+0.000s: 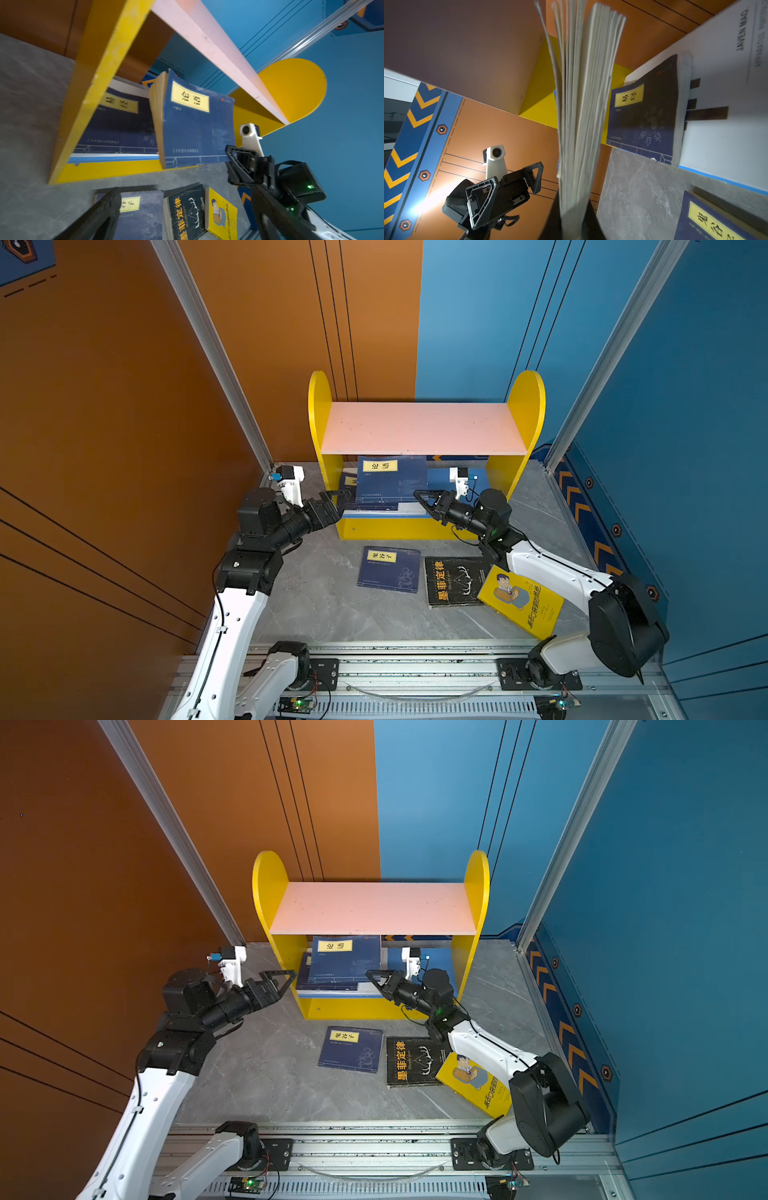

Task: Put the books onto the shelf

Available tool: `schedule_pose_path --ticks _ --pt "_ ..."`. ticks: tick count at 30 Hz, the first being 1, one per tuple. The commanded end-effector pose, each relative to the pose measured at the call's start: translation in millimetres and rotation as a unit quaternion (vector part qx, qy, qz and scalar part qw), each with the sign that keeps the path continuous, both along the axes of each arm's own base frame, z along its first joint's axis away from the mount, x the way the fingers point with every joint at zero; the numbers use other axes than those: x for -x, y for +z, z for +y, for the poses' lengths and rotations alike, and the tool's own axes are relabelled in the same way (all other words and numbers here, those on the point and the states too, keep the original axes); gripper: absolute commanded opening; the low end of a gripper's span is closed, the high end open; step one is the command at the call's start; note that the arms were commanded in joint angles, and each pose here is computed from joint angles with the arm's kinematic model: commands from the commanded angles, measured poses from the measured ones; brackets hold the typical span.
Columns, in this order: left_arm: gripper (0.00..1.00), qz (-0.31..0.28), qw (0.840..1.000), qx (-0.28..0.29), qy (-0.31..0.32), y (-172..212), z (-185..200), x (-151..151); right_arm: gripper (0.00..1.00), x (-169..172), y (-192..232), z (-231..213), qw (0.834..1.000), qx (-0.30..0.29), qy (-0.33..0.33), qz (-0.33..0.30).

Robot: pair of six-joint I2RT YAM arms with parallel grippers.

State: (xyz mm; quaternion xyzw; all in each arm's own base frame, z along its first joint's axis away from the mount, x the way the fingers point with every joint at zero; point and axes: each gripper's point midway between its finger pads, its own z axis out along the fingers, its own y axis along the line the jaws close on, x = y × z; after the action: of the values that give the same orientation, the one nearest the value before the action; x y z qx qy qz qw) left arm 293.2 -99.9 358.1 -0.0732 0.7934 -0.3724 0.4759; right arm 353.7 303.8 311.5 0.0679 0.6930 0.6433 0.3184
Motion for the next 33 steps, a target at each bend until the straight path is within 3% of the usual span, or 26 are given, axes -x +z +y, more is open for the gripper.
schedule_pose_path --ticks 1,7,17,33 --pt "0.98 0.022 0.995 -0.077 0.065 -22 30 6 0.02 -16 16 5 0.999 0.012 -0.033 -0.031" --pt "0.98 0.037 0.986 -0.115 0.117 -46 53 -1 0.02 -30 10 30 0.998 0.036 -0.034 -0.035" --pt "0.98 0.074 0.984 -0.087 0.140 -79 59 -32 0.02 -43 -21 58 0.991 0.119 -0.060 -0.026" --pt "0.98 0.094 0.982 -0.077 0.144 -102 64 -45 0.02 -57 -44 79 0.994 0.099 -0.055 0.002"
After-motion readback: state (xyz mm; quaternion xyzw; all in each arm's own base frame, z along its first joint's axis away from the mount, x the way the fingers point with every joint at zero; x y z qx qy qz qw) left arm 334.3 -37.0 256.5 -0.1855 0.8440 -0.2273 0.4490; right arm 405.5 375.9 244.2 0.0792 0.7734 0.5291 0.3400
